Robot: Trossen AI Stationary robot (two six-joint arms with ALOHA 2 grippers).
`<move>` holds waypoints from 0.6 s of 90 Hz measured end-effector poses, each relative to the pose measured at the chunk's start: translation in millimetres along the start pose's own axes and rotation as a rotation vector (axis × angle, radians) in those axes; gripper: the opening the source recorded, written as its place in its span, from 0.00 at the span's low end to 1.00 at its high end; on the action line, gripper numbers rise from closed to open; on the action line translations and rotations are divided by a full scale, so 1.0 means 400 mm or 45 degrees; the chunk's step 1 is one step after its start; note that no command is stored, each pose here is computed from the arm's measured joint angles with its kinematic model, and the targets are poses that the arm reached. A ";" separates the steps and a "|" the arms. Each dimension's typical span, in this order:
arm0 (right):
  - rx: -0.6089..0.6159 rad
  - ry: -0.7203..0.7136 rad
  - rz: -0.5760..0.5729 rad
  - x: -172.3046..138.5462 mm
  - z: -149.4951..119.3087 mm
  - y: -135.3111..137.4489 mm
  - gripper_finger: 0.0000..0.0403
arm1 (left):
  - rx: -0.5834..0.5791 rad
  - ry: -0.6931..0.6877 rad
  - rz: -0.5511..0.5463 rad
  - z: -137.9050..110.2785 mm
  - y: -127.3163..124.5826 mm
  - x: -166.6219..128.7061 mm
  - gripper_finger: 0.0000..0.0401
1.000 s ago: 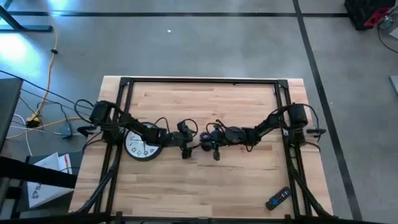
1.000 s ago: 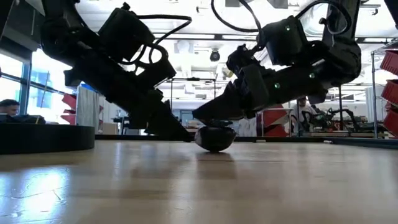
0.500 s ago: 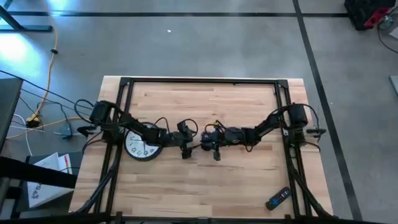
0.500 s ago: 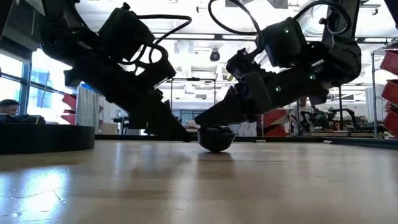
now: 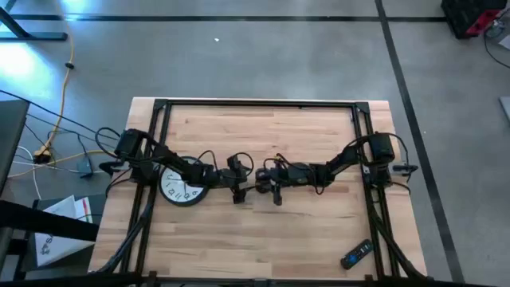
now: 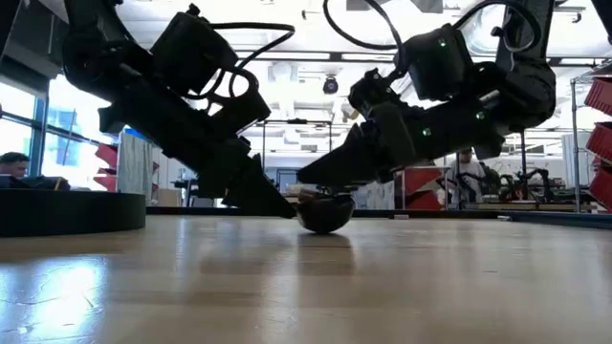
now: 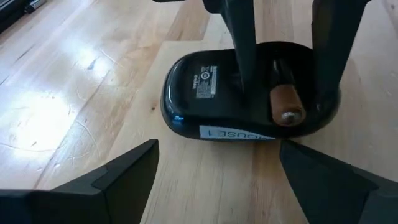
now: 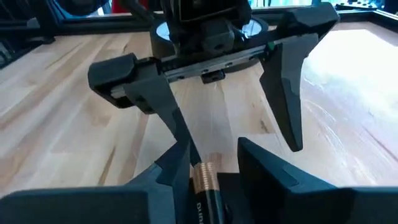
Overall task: Insert battery
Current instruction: Insert the black battery into the black computer mouse
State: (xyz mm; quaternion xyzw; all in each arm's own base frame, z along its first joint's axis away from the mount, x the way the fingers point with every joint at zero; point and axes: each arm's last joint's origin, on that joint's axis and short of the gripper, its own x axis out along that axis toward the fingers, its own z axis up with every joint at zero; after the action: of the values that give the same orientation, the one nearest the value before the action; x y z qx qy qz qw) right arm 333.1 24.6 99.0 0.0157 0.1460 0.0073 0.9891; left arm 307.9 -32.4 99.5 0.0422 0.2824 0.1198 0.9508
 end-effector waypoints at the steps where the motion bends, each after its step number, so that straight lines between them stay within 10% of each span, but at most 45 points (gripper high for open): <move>1: -0.001 -0.004 0.001 -0.001 0.002 0.001 0.26 | 0.000 0.000 0.000 0.000 0.000 0.000 0.79; 54: -0.024 0.366 -0.091 -0.122 0.100 0.003 0.26 | -0.021 0.035 -0.033 0.010 0.003 -0.019 0.79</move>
State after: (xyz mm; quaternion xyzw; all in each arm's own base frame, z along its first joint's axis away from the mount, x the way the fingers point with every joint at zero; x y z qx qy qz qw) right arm 297.8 23.8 151.4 -0.0002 0.2865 -0.0245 0.9578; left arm 303.8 -33.0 106.9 0.0290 0.2951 0.1106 0.9486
